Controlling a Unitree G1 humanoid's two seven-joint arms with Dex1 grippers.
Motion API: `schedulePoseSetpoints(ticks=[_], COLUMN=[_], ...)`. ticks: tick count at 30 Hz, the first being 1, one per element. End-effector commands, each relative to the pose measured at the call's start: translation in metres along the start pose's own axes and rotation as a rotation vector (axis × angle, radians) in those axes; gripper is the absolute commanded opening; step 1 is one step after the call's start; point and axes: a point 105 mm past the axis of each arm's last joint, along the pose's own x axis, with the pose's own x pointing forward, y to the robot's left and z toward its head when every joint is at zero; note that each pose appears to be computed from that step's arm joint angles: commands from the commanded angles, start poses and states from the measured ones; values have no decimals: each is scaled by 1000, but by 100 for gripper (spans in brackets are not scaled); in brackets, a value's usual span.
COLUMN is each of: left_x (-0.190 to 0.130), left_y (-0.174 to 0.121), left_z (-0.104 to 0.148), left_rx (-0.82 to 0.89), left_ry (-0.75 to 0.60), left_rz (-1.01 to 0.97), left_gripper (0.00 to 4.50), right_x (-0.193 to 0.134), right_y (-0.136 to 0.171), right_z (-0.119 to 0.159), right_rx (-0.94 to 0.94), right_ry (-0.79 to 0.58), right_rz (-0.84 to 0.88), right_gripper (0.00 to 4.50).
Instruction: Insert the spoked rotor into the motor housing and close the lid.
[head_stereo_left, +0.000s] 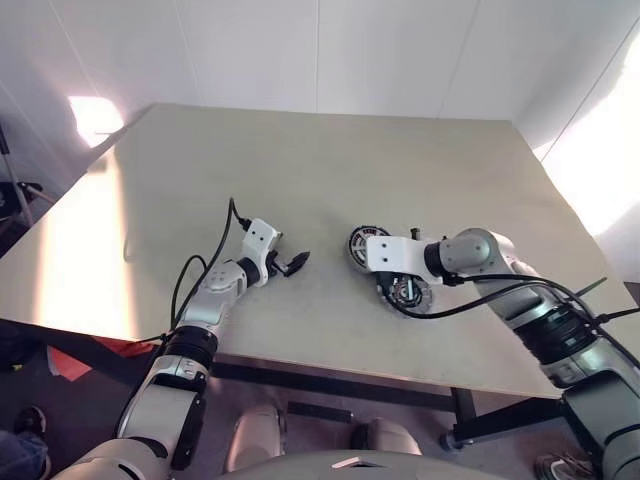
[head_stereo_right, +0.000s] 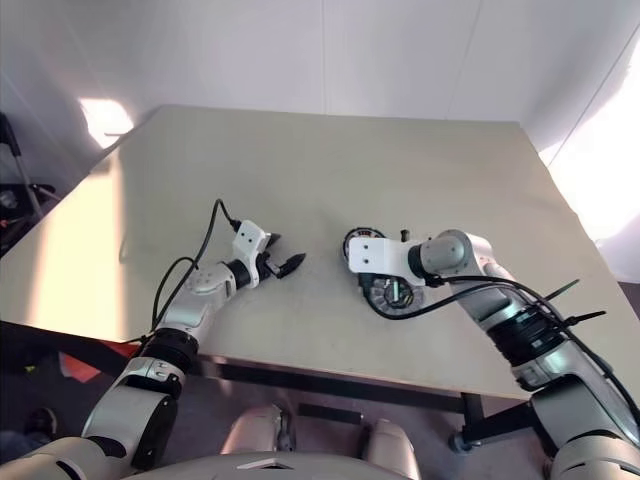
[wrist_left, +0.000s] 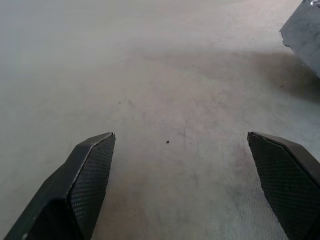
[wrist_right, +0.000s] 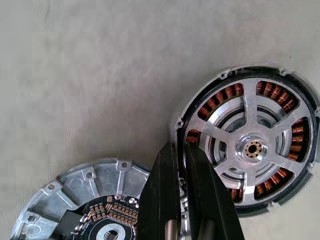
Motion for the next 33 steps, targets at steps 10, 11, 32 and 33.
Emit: schedulePoseSetpoints(ticks=[10, 11, 32, 33], left_x=[-1, -1, -2, -1], left_y=[5, 5, 6, 6], left_z=[10, 10, 9, 9], left_rx=[12, 12, 9, 8], left_ry=[-36, -36, -33, -33], left_rz=[23, 24, 26, 26], left_gripper=[450, 450, 450, 450], right_x=[-19, -18, -23, -30], right_y=[-13, -13, -33, -35], right_z=[32, 34, 65, 71], right_rx=[-524, -544, -683, -659], right_ry=[-53, -55, -96, -123], right_rz=[39, 39, -53, -70], right_gripper=[3, 3, 297, 334])
